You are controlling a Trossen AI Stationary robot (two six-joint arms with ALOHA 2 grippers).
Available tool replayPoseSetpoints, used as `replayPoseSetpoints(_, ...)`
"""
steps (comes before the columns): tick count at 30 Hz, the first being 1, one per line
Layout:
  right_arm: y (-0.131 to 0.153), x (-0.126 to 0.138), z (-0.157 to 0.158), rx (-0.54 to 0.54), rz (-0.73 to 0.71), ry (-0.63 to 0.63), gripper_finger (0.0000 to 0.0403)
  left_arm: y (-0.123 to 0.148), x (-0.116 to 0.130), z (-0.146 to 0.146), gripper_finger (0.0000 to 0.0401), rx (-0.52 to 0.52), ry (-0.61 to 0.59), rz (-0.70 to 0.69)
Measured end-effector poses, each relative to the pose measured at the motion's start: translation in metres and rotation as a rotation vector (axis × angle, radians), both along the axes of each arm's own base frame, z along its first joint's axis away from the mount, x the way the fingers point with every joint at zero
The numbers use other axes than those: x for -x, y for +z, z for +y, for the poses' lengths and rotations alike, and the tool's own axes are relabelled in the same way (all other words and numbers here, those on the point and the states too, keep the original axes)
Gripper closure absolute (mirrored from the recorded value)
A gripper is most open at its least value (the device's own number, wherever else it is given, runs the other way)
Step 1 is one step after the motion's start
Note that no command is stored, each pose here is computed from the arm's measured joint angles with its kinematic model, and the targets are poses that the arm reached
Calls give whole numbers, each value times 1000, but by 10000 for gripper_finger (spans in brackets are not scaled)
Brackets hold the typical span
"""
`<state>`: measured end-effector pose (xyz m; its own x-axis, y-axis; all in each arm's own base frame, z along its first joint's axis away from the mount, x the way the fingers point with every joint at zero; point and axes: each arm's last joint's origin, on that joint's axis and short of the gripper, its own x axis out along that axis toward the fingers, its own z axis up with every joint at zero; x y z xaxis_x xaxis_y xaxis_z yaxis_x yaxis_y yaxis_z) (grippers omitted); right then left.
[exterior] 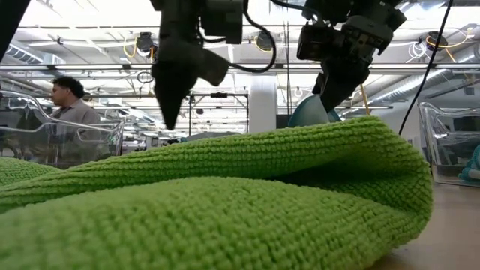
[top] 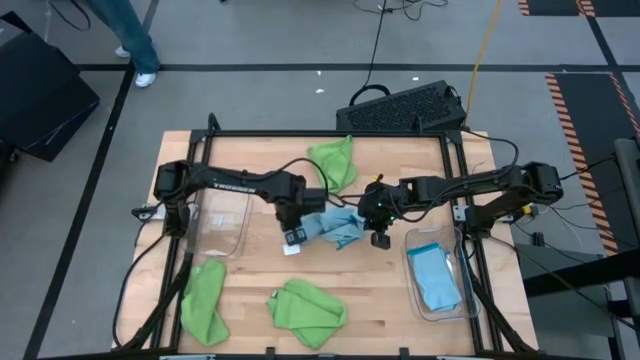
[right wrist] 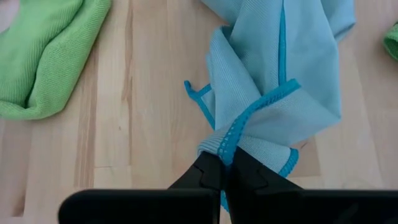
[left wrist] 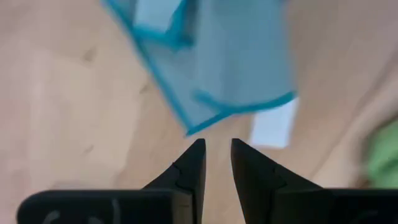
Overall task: Sort microfiber towel by color & place in baskets
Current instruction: Fold the blue microfiber towel
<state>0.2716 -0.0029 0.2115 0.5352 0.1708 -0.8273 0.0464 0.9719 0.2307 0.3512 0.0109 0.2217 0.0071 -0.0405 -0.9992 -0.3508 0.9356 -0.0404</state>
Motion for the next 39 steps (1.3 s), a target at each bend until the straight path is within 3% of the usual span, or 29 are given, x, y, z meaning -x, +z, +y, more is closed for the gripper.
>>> replayPoseSetpoints(3,0,0,0,10,-3,15,403,-2,3,-1,325,-76,11,30)
replayPoseSetpoints(7,0,0,0,15,-8,22,403,-19,0,5,325,-189,103,-35)
replayPoseSetpoints(9,0,-1,0,15,-14,22,403,-30,-2,6,325,-195,157,-94)
replayPoseSetpoints(12,0,-1,0,15,-12,22,403,-44,-9,-4,325,-48,161,-200)
replayPoseSetpoints(17,0,0,0,16,-9,24,403,-42,-24,-49,325,335,-20,-372)
replayPoseSetpoints(20,0,0,0,23,-11,34,403,-36,-26,-70,325,382,-111,-415)
replayPoseSetpoints(25,0,-1,0,34,-19,52,403,-32,-20,-71,325,232,-69,-379)
replayPoseSetpoints(30,0,-1,0,39,-21,59,403,-25,-4,-55,325,9,-31,-281)
replayPoseSetpoints(35,0,-1,0,36,-22,54,403,-12,1,-44,325,-271,-153,-306)
replayPoseSetpoints(39,1,-1,0,20,-20,30,403,-11,0,-43,325,-379,-328,-290)
